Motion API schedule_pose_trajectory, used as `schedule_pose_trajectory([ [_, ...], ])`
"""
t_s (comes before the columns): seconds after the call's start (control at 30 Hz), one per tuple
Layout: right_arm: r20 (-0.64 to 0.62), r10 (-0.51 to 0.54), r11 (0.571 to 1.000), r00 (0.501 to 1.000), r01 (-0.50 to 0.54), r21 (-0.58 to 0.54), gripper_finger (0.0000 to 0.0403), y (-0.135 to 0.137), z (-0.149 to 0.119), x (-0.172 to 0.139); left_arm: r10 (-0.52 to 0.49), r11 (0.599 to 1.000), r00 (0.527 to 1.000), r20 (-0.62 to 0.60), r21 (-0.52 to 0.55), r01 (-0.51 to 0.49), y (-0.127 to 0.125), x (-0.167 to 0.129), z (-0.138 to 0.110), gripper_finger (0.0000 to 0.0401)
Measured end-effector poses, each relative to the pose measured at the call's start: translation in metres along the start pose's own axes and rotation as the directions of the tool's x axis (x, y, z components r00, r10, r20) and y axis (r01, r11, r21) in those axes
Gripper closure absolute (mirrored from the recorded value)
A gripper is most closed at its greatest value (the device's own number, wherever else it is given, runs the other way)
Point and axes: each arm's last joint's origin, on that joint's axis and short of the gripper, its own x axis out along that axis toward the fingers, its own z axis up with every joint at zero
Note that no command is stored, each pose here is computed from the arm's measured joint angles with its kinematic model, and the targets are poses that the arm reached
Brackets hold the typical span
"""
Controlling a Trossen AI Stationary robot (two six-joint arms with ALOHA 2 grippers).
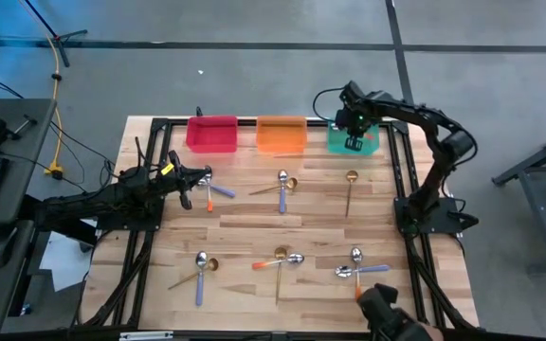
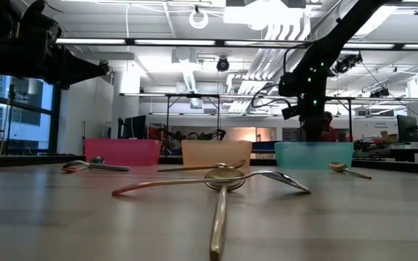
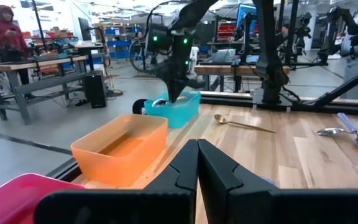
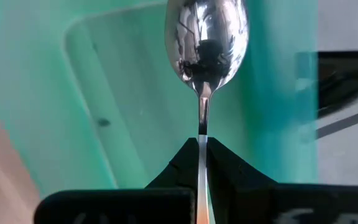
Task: Sort silverware by color (type)
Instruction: Put the top right orange spoon into the green bin
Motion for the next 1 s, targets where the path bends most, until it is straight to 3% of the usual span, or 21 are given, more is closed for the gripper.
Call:
schedule_pose_trajectory([
  [0.5,-0.028,0.013,1.000,1.000,-0.013,-0.010,0.0403,-0.001,0.004,0.023,-0.016,1.000,1.000,-0.002,0.006,0.016,0.000,0.000,0.000,0.0401],
  [1.0,0.055,-0.049,0.996,0.997,0.045,0.072,0.0402,-0.001,0.000,-0.019,-0.011,1.000,1.000,0.014,-0.005,0.011,0.000,0.000,0.001,0.0401],
])
